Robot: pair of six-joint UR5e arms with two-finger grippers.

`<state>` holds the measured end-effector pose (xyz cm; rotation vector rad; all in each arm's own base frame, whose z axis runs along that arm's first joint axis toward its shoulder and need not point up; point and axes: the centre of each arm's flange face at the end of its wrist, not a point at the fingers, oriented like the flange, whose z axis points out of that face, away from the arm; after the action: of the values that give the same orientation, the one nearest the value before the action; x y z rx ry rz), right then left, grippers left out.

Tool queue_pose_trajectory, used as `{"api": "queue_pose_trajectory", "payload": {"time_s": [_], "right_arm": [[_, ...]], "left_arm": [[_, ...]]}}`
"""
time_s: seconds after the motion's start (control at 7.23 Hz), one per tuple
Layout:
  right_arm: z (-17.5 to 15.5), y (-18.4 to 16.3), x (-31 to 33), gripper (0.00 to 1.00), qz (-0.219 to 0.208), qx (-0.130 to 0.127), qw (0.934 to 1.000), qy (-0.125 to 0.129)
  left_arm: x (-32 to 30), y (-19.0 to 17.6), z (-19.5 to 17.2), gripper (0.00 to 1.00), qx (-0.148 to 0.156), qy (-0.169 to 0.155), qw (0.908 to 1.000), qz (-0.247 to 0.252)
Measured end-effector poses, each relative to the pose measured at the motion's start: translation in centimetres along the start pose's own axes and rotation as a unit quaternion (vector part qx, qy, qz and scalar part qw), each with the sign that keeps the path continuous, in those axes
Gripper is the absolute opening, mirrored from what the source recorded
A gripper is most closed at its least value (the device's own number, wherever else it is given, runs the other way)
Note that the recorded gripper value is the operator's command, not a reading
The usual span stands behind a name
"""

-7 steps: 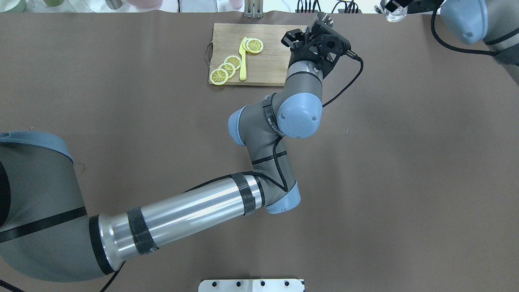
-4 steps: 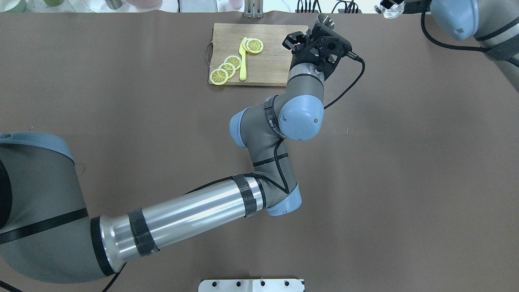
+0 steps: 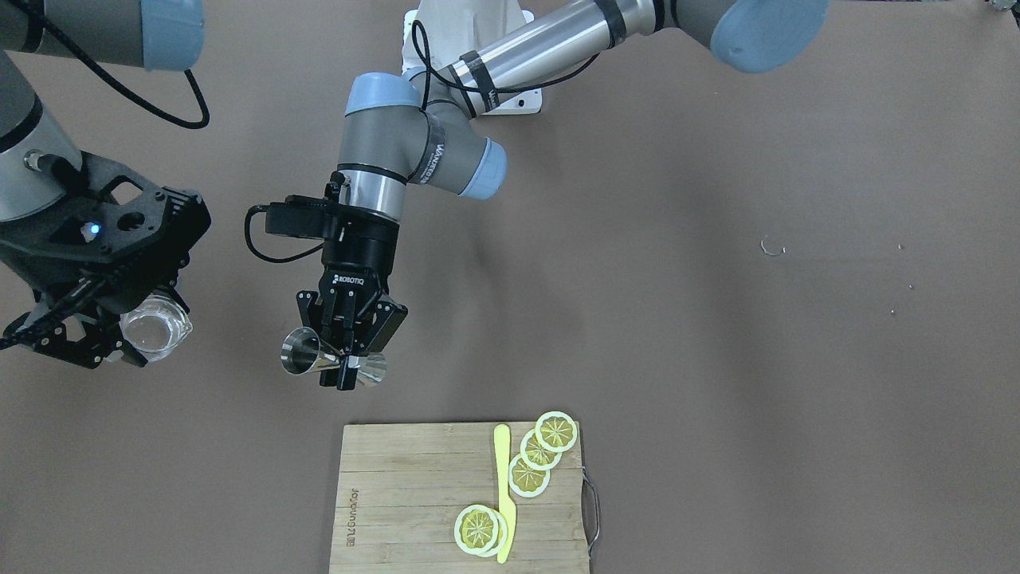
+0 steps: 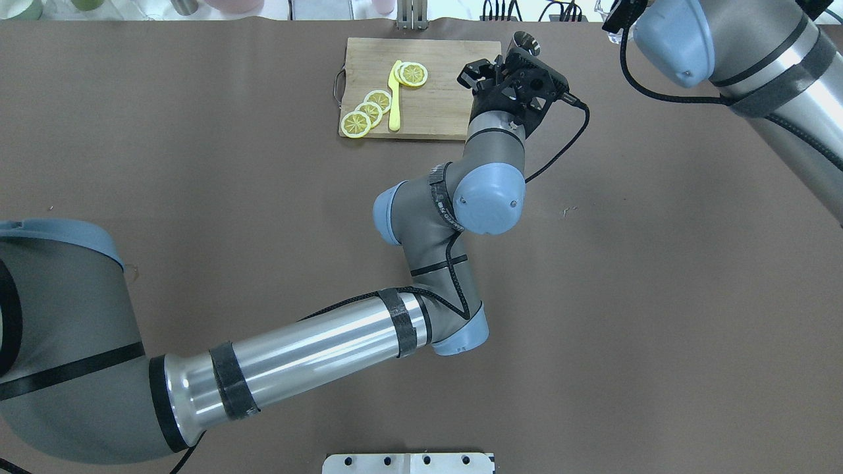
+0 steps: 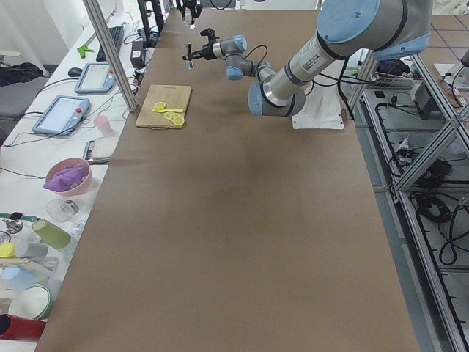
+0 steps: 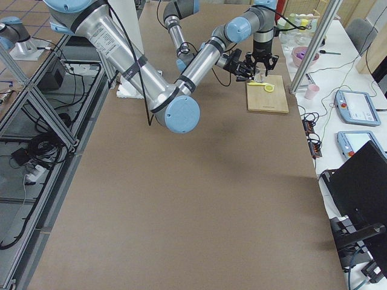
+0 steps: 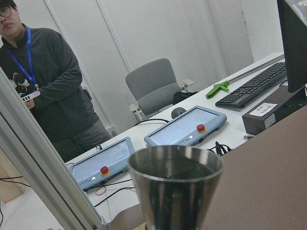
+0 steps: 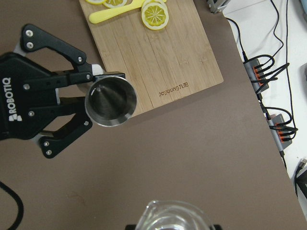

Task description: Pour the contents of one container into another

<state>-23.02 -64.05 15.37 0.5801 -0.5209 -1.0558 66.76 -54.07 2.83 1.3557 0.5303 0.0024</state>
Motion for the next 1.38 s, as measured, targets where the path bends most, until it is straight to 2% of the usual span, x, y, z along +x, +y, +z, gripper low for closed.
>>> {"api": "queue_pose_trajectory", "payload": {"time_s": [0.28, 0.83, 1.38], "right_arm": [[0.4, -1.7, -0.4, 0.0, -0.014, -0.023, 0.9996, 0.003], [0.5, -6.2, 0.7, 0.0, -0.018, -0.039, 0.9991, -0.003], [0.8, -7.6, -0.5, 0.0, -0.02, -0.077, 0.9968, 0.003]], "left_arm": [[0.1, 0.0, -0.1, 0.0, 0.001, 0.0, 1.0, 0.0], [0.0, 0.0, -0.1, 0.0, 0.003, -0.005, 1.0, 0.0], [0.1, 0.0, -0.1, 0.0, 0.003, -0.005, 1.0, 0.0]]}}
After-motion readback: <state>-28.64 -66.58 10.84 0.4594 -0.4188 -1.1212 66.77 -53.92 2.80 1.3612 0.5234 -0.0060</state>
